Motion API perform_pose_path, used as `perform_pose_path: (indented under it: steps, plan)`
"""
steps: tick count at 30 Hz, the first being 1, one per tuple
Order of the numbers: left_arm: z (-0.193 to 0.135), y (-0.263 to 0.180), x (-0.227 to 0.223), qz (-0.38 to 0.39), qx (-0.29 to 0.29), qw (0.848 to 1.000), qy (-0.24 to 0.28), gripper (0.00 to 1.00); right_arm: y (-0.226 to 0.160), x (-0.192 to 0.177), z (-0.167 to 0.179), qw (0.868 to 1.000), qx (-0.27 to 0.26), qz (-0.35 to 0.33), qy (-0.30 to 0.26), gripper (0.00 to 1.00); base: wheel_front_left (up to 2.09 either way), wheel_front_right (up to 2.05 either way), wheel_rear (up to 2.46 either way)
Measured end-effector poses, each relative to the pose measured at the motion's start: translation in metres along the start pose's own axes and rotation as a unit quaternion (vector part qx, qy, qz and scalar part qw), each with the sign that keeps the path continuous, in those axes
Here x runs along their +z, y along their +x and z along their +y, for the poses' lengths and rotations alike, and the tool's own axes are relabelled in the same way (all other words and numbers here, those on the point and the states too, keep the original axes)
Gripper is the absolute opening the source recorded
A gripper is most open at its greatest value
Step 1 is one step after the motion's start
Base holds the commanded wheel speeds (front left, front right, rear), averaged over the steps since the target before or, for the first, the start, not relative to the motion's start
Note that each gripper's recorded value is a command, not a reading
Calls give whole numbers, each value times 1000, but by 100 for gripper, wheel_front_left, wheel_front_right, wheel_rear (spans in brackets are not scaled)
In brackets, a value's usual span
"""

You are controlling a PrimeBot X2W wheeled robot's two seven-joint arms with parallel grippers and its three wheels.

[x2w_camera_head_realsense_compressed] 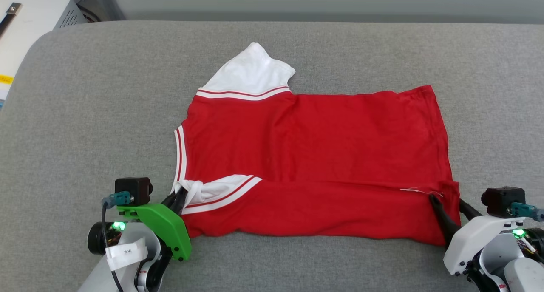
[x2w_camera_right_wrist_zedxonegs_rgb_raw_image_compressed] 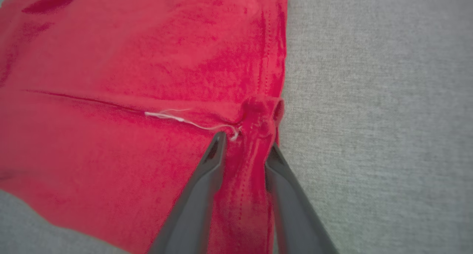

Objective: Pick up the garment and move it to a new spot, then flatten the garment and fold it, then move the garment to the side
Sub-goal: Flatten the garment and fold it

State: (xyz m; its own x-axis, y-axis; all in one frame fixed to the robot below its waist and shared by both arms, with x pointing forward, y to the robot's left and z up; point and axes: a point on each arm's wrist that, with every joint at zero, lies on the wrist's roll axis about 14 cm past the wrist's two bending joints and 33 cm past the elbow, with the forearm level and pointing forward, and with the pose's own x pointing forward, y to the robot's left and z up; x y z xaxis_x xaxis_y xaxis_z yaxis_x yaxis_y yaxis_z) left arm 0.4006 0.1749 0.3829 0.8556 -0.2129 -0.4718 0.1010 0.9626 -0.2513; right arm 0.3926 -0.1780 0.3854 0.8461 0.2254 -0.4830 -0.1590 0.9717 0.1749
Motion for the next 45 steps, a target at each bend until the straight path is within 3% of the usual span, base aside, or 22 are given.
perform_pose_path:
  steps: [1, 10, 15, 19, 28, 45]
  plan:
    - [1, -1, -1, 0, 3, 1000, -1, 100, -1, 4, 0, 1000, -1, -14, 1, 100, 0, 0, 0]
    - [17, -15, 28, -52, 39, 998, 0, 100, -22, 66, 4, 985, -10, -171, 1, 100, 0, 0, 0]
    - [31, -29, 52, -74, 55, 996, 15, 100, -42, 81, 10, 977, -17, -213, -1, 100, 0, 0, 0]
    - [27, -39, 61, -46, 35, 998, 26, 100, -56, 82, 13, 975, -23, -221, 4, 100, 0, 0, 0]
    - [6, -59, 20, 123, -13, 992, 10, 100, -69, 83, 16, 975, -32, -222, 13, 100, 0, 0, 0]
    - [15, -31, -41, 262, 7, 965, 8, 100, -50, 60, 0, 983, -50, -172, 32, 100, 0, 0, 0]
